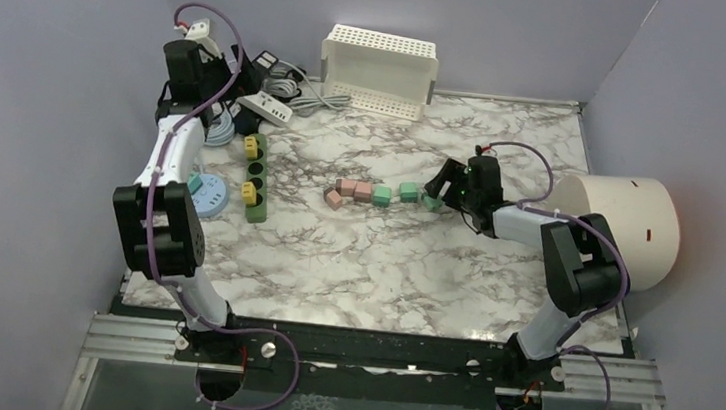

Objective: Pull the plug off the socket

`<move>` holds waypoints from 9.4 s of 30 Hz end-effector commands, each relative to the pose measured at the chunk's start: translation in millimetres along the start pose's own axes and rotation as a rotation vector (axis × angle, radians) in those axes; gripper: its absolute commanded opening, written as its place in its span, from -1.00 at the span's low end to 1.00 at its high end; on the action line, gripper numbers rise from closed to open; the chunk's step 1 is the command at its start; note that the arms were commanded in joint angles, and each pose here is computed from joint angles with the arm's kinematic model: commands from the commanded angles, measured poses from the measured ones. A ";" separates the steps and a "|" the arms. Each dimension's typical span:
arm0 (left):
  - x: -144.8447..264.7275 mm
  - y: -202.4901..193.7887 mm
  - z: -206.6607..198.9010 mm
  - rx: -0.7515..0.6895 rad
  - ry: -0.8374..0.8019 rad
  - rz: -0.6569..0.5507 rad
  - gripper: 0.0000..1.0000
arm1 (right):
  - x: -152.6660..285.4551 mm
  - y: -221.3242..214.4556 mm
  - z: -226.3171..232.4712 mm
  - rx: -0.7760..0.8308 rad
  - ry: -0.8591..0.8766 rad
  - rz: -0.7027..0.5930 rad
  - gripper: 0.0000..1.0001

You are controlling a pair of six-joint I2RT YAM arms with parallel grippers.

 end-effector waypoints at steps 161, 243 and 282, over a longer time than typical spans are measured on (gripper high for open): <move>102.0 -55.2 -70.4 -0.072 0.041 -0.067 -1.00 | -129.8 -310.5 177.7 -0.053 0.251 1.028 -0.98; 45.9 -226.8 -66.5 0.049 -0.115 0.600 0.64 | 38.5 -173.1 314.8 0.732 0.651 0.066 0.29; 52.5 -296.6 -35.9 0.007 0.111 0.834 -1.00 | -11.9 -278.9 298.9 0.819 0.525 0.368 0.29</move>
Point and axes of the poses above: each gripper's point midway between its finger pads, its own x axis back along the fingers, its own z axis along the line the jaws close on, y = z × x, the point moved 1 cm from there along x, back along the fingers, and after that the axes turned 13 degrees about -x, right-handed, at the moved point
